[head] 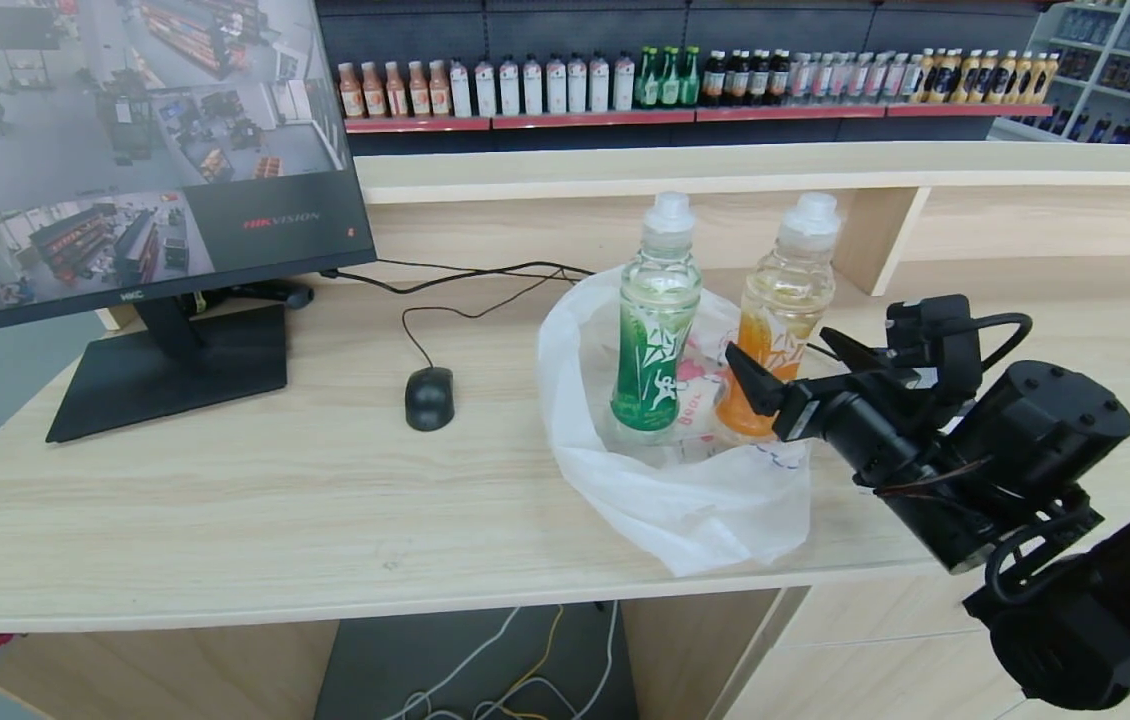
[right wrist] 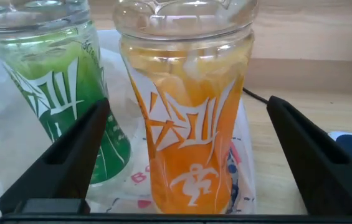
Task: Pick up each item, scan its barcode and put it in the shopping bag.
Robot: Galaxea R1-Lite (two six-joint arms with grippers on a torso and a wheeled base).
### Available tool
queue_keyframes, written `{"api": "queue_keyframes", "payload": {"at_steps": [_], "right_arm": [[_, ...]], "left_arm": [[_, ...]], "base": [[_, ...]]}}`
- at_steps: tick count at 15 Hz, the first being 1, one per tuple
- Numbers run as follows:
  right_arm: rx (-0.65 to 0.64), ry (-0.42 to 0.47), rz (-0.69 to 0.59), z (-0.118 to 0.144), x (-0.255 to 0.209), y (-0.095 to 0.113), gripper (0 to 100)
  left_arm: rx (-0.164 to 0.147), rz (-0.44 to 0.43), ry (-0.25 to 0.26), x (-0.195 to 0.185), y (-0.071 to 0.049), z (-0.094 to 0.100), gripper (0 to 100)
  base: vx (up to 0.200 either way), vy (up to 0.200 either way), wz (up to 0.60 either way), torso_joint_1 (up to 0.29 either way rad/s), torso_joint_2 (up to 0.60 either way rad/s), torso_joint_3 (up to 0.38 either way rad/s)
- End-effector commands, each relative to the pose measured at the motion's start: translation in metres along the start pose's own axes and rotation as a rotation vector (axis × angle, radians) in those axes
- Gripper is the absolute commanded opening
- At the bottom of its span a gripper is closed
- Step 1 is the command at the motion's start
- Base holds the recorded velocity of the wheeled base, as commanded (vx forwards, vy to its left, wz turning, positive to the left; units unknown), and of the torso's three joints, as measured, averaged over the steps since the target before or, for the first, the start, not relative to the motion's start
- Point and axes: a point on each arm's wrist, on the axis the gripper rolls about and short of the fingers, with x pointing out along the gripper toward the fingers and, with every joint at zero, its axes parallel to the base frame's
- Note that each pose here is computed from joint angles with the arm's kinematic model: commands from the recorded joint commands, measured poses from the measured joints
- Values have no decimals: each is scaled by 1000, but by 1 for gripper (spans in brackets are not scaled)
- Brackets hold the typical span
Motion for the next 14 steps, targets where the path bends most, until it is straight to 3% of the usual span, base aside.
{"api": "queue_keyframes", "payload": {"at_steps": [1,4,8,14], "right_arm": [[4,-19,6,19,-25,-2,100],[-2,48,23,23,-76,-5,100],[0,26,24,36,-110,-10,100],[-8,35,0,36,-119,-16,100]], "left_arm": [[-1,0,0,0,0,0,100],[-2,1,0,0,0,0,100],[2,0,-1,0,0,0,100],[2,1,0,0,0,0,100]], "base": [[0,0,0,0,0,0],[0,0,0,0,0,0],[0,0,0,0,0,0],[0,-33,0,1,0,0]]}}
